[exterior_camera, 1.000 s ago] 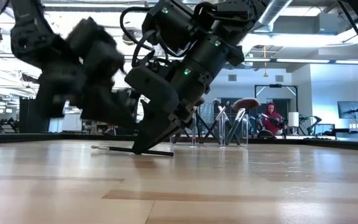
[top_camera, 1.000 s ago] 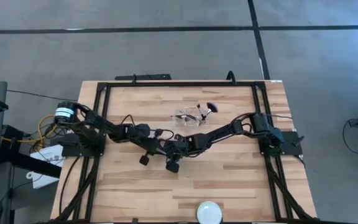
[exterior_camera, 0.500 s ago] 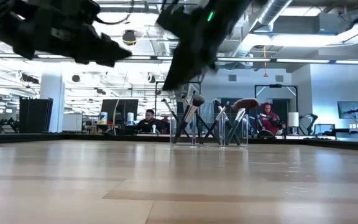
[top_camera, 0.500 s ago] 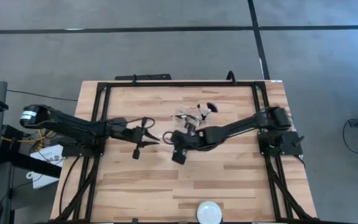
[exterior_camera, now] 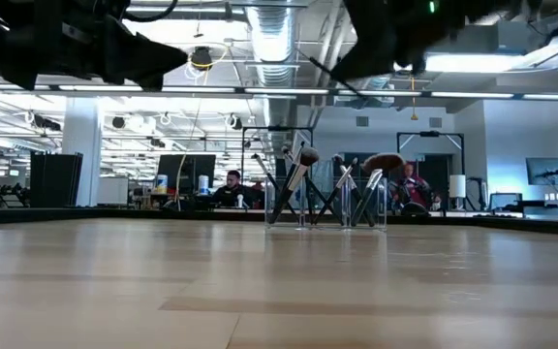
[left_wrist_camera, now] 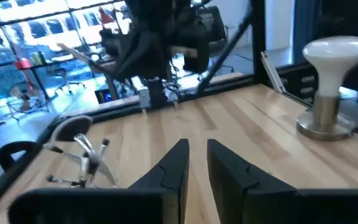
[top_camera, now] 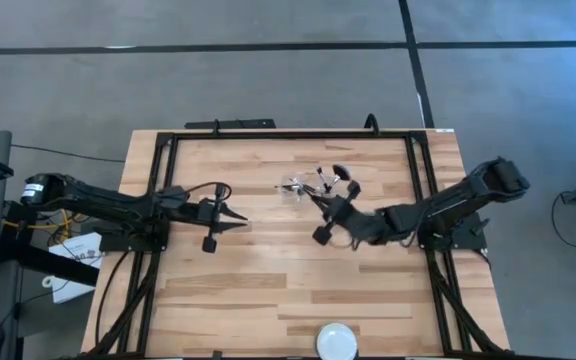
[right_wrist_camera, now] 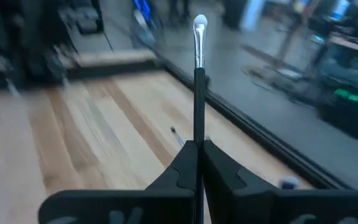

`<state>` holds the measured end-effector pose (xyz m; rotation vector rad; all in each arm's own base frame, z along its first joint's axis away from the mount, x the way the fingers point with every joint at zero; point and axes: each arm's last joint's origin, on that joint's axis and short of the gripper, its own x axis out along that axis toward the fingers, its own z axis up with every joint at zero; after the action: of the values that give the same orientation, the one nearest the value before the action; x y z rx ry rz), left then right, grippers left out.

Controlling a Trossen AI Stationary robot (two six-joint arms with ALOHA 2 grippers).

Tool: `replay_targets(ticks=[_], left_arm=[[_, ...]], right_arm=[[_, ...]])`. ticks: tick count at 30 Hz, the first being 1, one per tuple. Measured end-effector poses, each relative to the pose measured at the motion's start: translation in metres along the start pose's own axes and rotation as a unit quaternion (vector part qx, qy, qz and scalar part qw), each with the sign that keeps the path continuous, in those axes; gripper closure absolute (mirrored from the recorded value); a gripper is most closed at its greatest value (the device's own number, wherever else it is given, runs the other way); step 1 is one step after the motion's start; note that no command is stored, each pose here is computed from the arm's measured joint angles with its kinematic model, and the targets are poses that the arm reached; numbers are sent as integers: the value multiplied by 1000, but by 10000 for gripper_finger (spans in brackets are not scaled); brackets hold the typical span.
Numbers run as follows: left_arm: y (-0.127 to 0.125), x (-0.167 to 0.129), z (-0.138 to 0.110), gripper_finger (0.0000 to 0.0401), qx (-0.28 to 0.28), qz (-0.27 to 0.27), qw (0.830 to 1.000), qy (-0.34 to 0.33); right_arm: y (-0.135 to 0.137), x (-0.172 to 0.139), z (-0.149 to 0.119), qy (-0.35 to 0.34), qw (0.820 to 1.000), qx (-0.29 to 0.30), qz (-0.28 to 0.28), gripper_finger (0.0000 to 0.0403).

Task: Put items in baskets/containers
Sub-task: Put the black eyeshadow brush into the transparent organizer

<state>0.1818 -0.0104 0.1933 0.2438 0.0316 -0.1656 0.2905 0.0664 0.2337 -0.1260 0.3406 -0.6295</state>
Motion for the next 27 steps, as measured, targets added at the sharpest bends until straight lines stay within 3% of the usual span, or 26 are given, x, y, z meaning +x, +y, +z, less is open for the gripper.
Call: replay_targets(ticks=[9,12,15,27], left_arm=[[4,2,4,346,-36,17,999,-33],[4,4,4,346,-35,26,998,-36],[5,7,4,346,-31,32,998,-52],[6,15,-6,346,-32,36,998,-32]], right_arm=[[-72,14,-71,-187,976,74,84,403],[-88,18,-92,-186,971,111,101,403],[-97,27,-105,-169,976,110,79,403],[-98,51,-138,-134,983,112,51,403]])
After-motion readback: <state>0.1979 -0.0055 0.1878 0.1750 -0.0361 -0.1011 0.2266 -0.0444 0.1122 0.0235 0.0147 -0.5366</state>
